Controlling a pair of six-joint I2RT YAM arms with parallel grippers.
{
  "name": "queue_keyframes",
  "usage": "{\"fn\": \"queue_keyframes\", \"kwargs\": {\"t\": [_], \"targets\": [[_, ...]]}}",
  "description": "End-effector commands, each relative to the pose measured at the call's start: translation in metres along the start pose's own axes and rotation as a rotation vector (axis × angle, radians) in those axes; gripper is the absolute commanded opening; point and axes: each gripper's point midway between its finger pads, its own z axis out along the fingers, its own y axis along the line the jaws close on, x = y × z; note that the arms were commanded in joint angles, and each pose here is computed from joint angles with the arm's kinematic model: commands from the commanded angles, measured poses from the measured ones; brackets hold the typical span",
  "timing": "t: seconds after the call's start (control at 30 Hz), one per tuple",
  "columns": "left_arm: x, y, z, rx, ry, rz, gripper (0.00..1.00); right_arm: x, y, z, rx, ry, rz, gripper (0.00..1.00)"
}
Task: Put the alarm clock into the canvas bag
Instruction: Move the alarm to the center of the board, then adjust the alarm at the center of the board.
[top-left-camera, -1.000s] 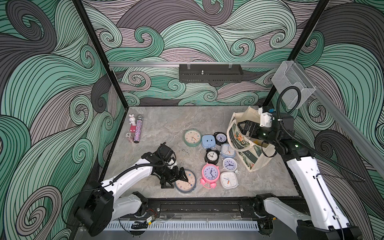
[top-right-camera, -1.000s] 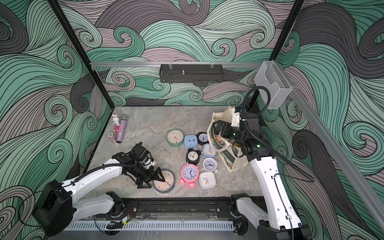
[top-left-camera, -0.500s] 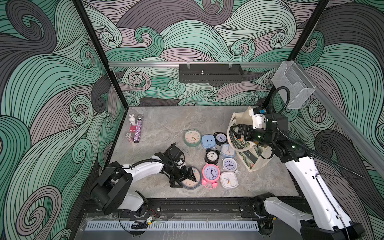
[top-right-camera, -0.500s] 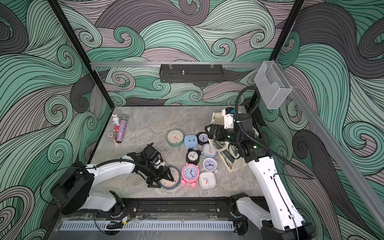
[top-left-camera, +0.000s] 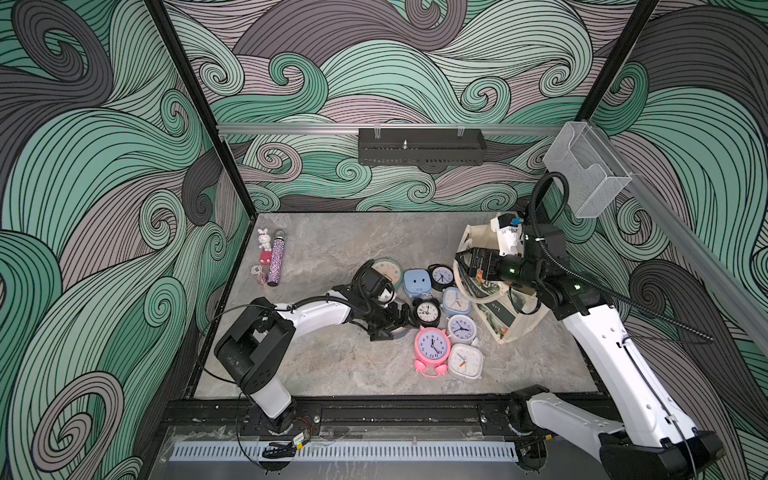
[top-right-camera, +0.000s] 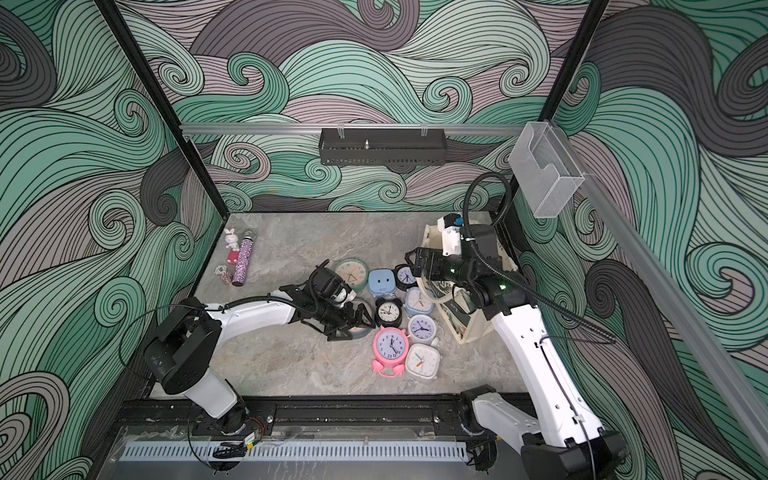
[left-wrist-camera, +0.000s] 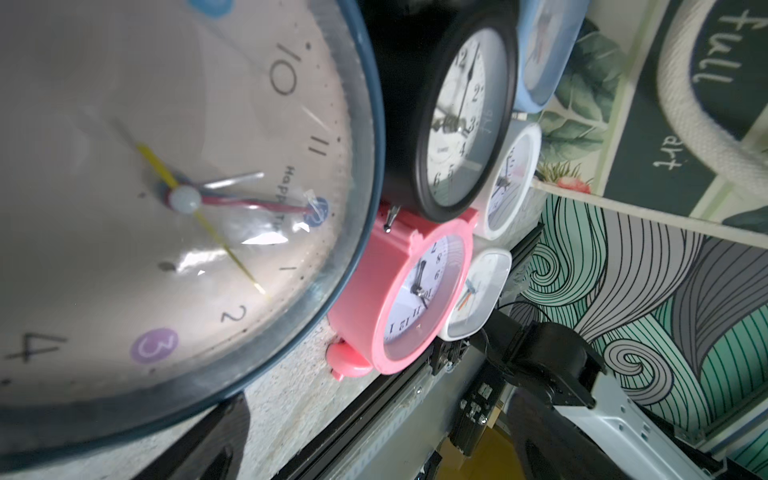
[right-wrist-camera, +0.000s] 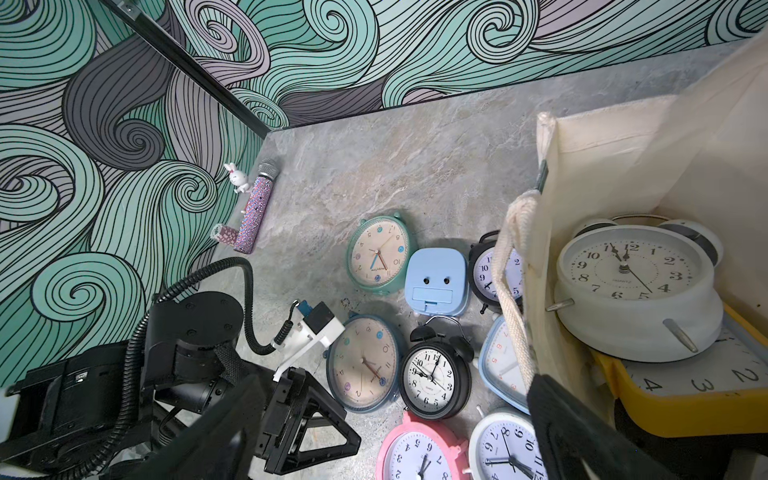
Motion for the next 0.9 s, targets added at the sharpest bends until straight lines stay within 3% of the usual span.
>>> {"fn": "queue_keyframes", "kwargs": {"t": [0.0,0.2,0.3,0.57,0.7,0.87], "targets": [[0.003,-0.002,-0.018,-0.073,-0.021,0.107,0.99,0.003,0.006,0.004,-0.018,0.003,-0.027,1.0],[0.015,0.034,-0.071,-0.321,-0.082,0.241,0.99,0.022,0.022,0.021,-0.053,0.046,-0.059,1.0],[0.006,0.039,-0.085,-0.346,-0.139,0.261,0.99,0.041,0.029,0.033,-0.063,0.1,-0.078,1.0],[-0.035,0.057,-0.064,-0.334,-0.087,0.158,0.97,0.09,0.031,0.06,-0.079,0.22,-0.056,1.0],[-0.058,0.06,-0.059,-0.355,-0.121,0.18,0.97,0.099,0.032,0.064,-0.092,0.244,-0.048,1.0],[-0.07,0.062,-0.045,-0.341,-0.085,0.177,0.97,0.099,0.032,0.064,-0.096,0.243,-0.051,1.0]]}}
